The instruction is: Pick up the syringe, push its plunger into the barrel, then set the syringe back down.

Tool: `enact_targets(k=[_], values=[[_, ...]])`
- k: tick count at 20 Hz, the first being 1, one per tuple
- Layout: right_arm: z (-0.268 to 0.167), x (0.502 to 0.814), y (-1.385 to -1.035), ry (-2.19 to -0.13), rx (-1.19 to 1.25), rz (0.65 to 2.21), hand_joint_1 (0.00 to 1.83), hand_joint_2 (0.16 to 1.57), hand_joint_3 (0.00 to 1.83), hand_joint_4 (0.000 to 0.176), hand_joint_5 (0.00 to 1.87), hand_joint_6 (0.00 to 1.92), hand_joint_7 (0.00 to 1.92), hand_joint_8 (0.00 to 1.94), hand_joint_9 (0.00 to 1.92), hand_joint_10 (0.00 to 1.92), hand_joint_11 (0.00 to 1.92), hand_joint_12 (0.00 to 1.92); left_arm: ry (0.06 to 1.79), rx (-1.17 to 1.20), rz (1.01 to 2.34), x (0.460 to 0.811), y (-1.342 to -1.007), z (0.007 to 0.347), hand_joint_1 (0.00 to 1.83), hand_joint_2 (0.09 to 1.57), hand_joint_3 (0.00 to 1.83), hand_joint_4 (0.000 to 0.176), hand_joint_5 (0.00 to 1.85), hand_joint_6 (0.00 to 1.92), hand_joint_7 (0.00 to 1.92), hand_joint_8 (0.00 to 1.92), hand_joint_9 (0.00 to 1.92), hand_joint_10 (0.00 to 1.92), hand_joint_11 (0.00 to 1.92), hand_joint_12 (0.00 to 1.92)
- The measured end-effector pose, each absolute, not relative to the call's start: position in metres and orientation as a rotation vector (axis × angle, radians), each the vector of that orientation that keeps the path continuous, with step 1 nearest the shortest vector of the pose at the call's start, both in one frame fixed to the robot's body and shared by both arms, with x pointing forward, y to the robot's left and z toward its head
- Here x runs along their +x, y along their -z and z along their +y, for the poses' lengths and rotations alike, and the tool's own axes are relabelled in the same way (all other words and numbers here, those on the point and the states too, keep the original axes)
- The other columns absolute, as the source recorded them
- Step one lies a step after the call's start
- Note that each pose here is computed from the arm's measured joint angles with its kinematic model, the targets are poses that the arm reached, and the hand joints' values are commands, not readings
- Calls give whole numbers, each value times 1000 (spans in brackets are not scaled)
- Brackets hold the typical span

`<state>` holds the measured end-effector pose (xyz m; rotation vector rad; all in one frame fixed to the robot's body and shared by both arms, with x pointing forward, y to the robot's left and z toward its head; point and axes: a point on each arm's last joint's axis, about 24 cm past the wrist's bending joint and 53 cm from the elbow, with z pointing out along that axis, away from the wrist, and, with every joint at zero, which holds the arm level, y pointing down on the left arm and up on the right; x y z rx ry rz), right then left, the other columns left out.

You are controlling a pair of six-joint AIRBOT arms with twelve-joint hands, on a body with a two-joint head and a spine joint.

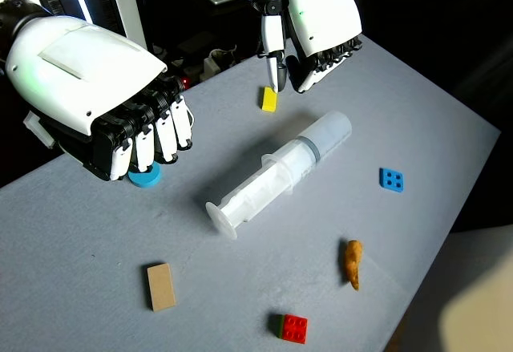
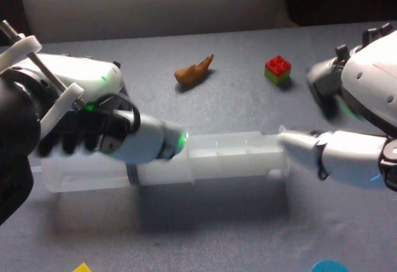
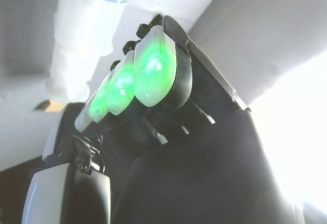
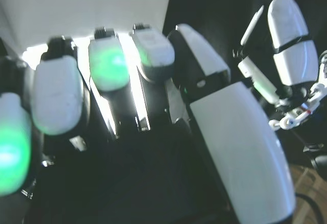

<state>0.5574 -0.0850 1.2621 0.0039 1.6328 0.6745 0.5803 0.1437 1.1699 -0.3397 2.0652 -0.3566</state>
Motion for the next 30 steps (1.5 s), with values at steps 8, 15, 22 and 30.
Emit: enact_targets(k=[8, 15, 22, 30], values=[[-86, 557, -1260, -670, -1, 1638, 115, 1082, 0, 0, 139, 2, 124, 0, 103, 2, 0, 414, 352, -331, 2068, 579, -1168, 143, 55, 1114, 0, 6, 39, 0, 0, 0, 0, 0, 0, 0], [-84, 557, -1259, -677, -10, 1642, 113, 1090, 0, 0, 129, 1, 124, 1, 88, 0, 0, 280, 345, -298, 2073, 577, -1165, 138, 507, 944, 0, 0, 13, 5, 0, 0, 6, 2, 13, 8], [-85, 557, -1259, -681, -5, 1644, 138, 1093, 0, 0, 145, 0, 137, 0, 107, 0, 0, 288, 326, -270, 2107, 579, -1143, 130, 541, 1049, 23, 0, 0, 0, 0, 0, 0, 0, 0, 0], [-85, 557, -1259, -692, 3, 1647, 156, 1111, 3, 0, 121, 1, 114, 1, 95, 0, 0, 277, 320, -263, 2127, 584, -1121, 124, 578, 1094, 13, 0, 0, 0, 0, 0, 0, 0, 0, 0]])
